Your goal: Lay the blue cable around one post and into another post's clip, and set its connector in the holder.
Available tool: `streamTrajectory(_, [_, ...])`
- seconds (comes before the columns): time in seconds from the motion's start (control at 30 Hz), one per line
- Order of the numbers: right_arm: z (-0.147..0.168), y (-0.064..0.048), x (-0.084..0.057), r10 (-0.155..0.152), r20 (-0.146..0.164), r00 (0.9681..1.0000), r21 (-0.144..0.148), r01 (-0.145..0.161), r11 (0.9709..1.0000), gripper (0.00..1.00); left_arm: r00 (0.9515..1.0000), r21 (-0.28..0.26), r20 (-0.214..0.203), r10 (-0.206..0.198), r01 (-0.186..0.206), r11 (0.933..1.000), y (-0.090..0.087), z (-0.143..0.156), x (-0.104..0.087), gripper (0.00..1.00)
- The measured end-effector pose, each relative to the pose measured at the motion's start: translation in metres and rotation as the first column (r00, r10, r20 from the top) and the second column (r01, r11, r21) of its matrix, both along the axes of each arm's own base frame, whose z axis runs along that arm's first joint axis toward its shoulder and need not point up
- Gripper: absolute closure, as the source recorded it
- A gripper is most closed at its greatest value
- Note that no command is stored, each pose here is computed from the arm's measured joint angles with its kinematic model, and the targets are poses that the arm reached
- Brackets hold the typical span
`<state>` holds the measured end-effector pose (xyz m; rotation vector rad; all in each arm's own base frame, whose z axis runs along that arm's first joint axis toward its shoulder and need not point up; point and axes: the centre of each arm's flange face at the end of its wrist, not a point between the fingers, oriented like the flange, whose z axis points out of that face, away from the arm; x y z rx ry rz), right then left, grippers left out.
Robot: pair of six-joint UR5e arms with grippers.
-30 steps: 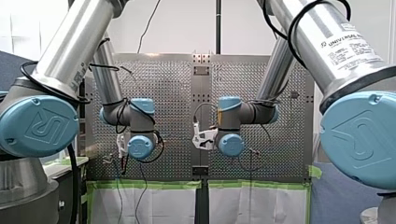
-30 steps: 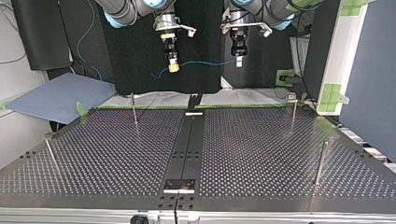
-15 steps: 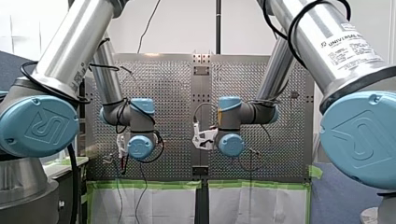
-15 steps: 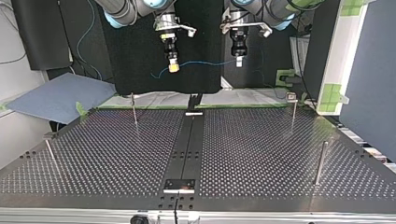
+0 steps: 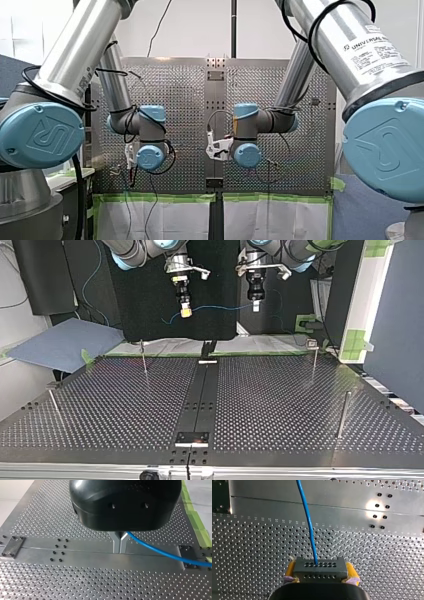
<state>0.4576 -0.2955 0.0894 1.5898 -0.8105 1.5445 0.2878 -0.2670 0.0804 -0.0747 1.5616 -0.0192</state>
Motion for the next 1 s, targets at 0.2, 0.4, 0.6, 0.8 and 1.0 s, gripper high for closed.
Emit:
streamTrajectory(0.2, [0.0, 0.0, 0.0, 0.0, 0.0, 1.0, 0.0, 0.0, 1.0, 1.0, 1.0, 0.0, 0.0, 0.0, 0.0, 1.0, 0.0, 0.0, 0.0, 0.18])
streamTrajectory(0.4, [0.0, 0.0, 0.0, 0.0, 0.0, 1.0, 0.0, 0.0, 1.0, 1.0, 1.0, 0.0, 0.0, 0.0, 0.0, 1.0, 0.0, 0.0, 0.0, 0.41])
streamTrajectory(0.6, [0.0, 0.0, 0.0, 0.0, 0.0, 1.0, 0.0, 0.0, 1.0, 1.0, 1.0, 0.0, 0.0, 0.0, 0.0, 1.0, 0.0, 0.0, 0.0, 0.82])
streamTrajectory(0.8, [0.0, 0.0, 0.0, 0.0, 0.0, 1.0, 0.0, 0.0, 1.0, 1.0, 1.0, 0.0, 0.0, 0.0, 0.0, 1.0, 0.0, 0.0, 0.0, 0.95])
streamTrajectory(1.0, [0.0, 0.0, 0.0, 0.0, 0.0, 1.0, 0.0, 0.0, 1.0, 1.0, 1.0, 0.0, 0.0, 0.0, 0.0, 1.0, 0.0, 0.0, 0.0, 0.98])
